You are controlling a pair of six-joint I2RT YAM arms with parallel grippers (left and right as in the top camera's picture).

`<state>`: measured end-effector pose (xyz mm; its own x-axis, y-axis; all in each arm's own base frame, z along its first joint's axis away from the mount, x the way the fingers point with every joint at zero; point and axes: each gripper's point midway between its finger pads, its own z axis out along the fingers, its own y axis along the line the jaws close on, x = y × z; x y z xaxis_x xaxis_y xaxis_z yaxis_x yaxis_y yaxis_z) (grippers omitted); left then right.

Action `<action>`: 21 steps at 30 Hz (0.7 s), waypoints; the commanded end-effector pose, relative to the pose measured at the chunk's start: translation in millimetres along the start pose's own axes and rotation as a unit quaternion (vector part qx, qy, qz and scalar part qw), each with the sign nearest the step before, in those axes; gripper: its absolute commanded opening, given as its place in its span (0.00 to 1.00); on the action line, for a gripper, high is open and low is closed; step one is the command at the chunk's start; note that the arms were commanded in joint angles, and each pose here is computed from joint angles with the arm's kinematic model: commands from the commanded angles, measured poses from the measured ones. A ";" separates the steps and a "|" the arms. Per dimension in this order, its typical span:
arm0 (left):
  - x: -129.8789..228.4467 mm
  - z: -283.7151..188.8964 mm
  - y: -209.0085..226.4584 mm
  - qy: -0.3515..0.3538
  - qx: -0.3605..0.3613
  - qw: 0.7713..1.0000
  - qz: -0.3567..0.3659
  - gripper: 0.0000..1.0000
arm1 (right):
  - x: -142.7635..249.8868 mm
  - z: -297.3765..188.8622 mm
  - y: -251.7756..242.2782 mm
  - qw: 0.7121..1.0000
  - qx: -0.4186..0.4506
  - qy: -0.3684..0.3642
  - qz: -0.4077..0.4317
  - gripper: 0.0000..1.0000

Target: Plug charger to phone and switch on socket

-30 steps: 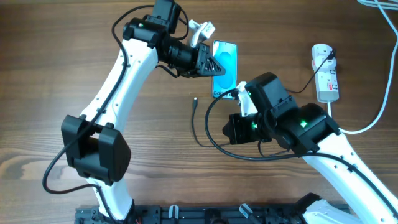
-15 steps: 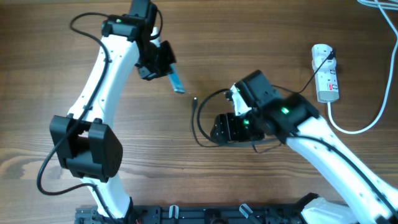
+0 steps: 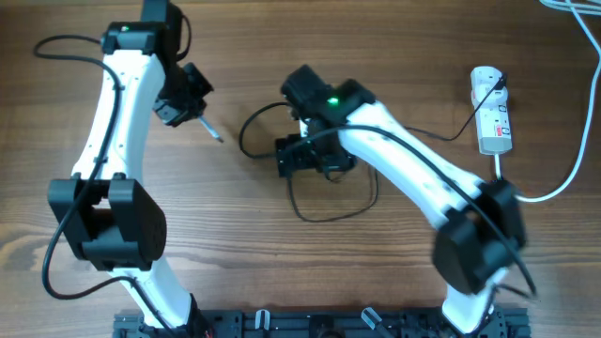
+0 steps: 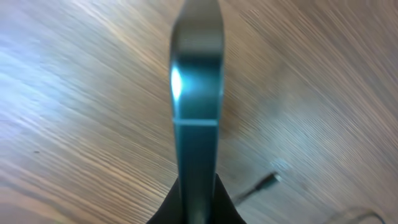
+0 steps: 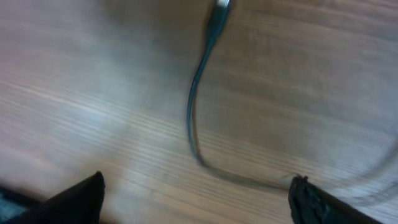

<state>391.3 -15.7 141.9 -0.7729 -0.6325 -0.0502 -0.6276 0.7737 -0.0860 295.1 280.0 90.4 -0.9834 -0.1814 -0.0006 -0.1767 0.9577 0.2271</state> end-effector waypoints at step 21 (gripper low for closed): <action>-9.0 -8.0 31.1 -0.028 -0.048 0.998 -0.023 0.04 | -20.5 93.7 -4.5 0.987 0.111 -0.070 0.090 0.30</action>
<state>382.6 10.0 139.9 -0.7513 -0.6552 -0.0795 -0.6575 0.7534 0.0043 310.8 310.7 14.5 -0.9922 0.0098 -0.1243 0.0027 0.9984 0.0570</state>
